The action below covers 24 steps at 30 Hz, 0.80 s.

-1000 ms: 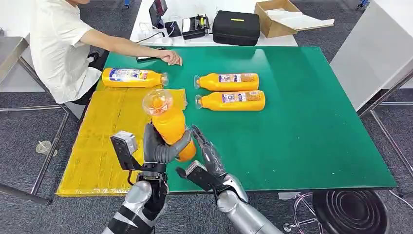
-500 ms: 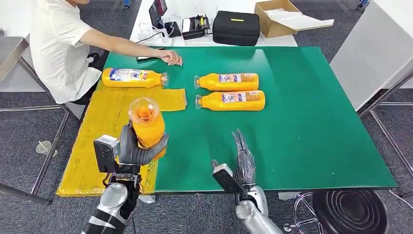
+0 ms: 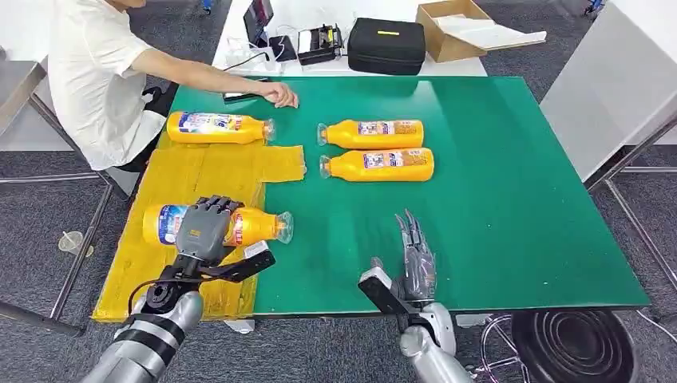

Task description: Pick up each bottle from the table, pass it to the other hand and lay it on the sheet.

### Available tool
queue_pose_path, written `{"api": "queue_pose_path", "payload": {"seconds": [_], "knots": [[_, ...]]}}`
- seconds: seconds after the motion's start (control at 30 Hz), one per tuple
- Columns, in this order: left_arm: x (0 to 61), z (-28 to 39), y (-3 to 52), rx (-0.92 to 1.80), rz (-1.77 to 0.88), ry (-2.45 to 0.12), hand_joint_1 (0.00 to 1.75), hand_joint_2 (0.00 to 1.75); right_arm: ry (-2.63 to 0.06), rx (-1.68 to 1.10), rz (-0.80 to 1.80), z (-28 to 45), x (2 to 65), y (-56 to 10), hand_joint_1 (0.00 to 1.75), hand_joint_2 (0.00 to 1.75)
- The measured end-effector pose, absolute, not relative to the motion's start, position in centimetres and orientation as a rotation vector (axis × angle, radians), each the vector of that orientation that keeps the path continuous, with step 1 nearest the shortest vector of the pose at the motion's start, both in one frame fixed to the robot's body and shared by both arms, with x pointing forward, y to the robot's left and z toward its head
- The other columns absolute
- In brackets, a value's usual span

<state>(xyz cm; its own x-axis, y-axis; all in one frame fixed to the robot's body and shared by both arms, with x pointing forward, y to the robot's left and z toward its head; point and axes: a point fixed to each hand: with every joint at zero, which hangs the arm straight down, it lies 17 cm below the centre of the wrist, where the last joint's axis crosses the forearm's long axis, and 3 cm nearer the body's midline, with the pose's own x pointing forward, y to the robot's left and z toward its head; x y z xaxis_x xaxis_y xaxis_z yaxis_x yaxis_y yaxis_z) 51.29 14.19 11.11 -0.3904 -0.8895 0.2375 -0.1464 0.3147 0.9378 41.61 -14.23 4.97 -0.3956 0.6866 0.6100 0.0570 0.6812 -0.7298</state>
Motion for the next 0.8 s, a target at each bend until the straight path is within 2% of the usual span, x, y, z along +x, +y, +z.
{"api": "queue_pose_path", "payload": {"seconds": [0.2, 0.23, 0.33, 0.37, 0.4, 0.43, 0.47, 0.5, 0.53, 0.8], "knots": [[52.2, 8.0, 15.5, 0.91, -1.221, -1.646, 1.75, 1.75, -1.879, -0.578, 0.77, 5.2, 41.8, -14.0, 0.0, 0.0], [52.3, 7.1, 15.6, 0.891, -1.249, -1.612, 1.59, 1.75, -1.88, -0.575, 0.768, 5.2, 41.9, -14.0, 0.0, 0.0], [52.6, 5.1, 16.2, 0.83, -1.283, -1.527, 1.59, 1.75, -1.889, -0.569, 0.764, 5.5, 42.1, -13.9, 0.0, 0.0], [52.8, 5.0, 16.4, 0.816, -1.282, -1.515, 1.13, 1.75, -1.89, -0.569, 0.762, 5.5, 42.3, -13.9, 0.0, 0.0], [53.0, 4.8, 16.5, 0.807, -1.281, -1.502, 0.51, 1.75, -1.893, -0.568, 0.763, 5.6, 42.3, -13.8, 0.0, 0.0], [53.1, 4.7, 16.7, 0.803, -1.279, -1.492, 0.17, 1.75, -1.894, -0.566, 0.762, 5.7, 42.4, -13.7, 0.0, 0.0], [53.2, 4.5, 16.8, 0.795, -1.28, -1.481, 0.0, 1.75, -1.894, -0.565, 0.762, 5.7, 42.4, -13.6, 0.0, 0.0], [53.3, 4.3, 16.9, 0.784, -1.282, -1.469, 0.0, 1.75, -1.893, -0.564, 0.762, 5.6, 42.4, -13.6, 0.0, 0.0], [53.3, 3.9, 16.9, 0.759, -1.285, -1.448, 0.0, 1.75, -1.892, -0.564, 0.764, 5.6, 42.4, -13.6, 0.0, 1.75], [53.3, 2.4, 16.3, 0.557, -1.317, -1.356, 0.0, 1.75, -1.896, -0.546, 0.763, 5.4, 42.4, -13.4, 0.0, 1.75]]}}
